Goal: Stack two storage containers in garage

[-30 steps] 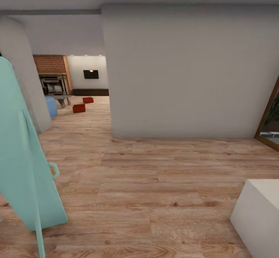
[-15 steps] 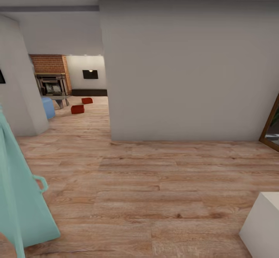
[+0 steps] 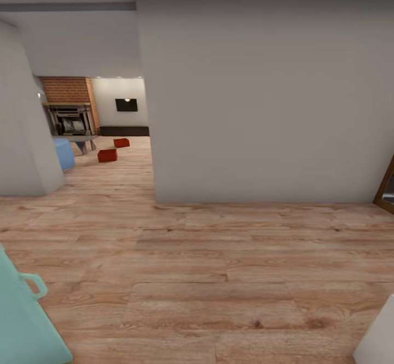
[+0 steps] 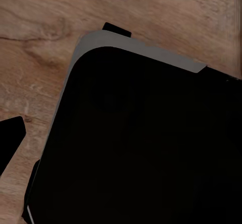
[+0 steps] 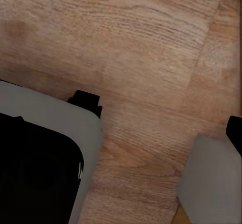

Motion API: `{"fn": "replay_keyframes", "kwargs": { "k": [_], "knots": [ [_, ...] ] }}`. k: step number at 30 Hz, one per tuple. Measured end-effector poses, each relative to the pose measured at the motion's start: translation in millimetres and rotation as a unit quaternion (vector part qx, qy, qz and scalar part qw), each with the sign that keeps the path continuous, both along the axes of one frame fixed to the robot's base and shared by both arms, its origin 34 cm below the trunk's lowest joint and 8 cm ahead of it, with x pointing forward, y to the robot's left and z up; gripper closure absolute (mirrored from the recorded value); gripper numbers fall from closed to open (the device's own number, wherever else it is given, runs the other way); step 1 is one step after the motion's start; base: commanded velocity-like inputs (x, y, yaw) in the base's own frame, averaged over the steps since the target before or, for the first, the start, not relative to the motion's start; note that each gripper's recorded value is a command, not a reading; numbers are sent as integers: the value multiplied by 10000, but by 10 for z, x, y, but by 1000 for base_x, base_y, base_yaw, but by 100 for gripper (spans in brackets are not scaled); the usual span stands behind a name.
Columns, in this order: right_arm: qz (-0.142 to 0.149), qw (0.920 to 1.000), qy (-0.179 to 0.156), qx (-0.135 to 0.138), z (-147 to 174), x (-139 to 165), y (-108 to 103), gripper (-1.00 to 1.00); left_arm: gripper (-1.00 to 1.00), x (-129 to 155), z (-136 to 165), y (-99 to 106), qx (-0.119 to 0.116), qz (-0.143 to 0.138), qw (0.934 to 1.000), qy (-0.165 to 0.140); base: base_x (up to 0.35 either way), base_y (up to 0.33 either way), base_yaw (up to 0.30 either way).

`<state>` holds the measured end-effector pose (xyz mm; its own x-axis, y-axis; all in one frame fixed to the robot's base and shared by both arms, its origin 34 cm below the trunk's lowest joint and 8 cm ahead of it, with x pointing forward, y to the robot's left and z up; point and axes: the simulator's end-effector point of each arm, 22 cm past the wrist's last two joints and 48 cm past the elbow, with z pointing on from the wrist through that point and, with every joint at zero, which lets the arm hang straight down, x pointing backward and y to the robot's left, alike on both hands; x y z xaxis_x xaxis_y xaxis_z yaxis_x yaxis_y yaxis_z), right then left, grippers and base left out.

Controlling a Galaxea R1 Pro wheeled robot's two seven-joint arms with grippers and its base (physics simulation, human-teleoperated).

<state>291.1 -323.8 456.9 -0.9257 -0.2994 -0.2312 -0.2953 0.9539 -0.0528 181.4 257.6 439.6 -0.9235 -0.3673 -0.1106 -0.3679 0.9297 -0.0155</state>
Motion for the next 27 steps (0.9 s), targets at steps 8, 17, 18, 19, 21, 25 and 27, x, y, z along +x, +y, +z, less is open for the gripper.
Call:
{"fn": "replay_keyframes", "kwargs": {
  "k": [8, 17, 18, 19, 21, 25, 27],
  "knots": [
    [7, 10000, 1, 1, 0, -1, 1, -100, -100, 0, 0, -1, -2, 1, 10000, -1, 322, 0, 0],
    [19, 10000, 21, 19, -5, -9, 33, -100, -100, 2, 0, 2, 5, 5, 10000, -5, 322, 0, 0],
    [20, 10000, 23, 20, -5, -9, 34, -100, -100, 2, 0, 3, 5, 6, 10000, -5, 322, 0, 0],
    [21, 10000, 24, 19, -5, -10, 33, -100, -100, 2, 0, 2, 4, 8, 10000, -6, 322, 0, 0],
    [22, 10000, 29, 19, -6, -12, 35, -100, -100, 2, 0, 3, 5, 11, 10000, -6, 322, 0, 0],
    [20, 10000, 46, 19, -9, -19, 42, -100, -100, 3, 0, 3, 5, 12, 10000, -6, 322, 0, 0],
    [21, 10000, 44, 18, -9, -18, 43, -100, -100, 3, 0, 4, 6, 12, 10000, -6, 322, 0, 0]
  ]
}}
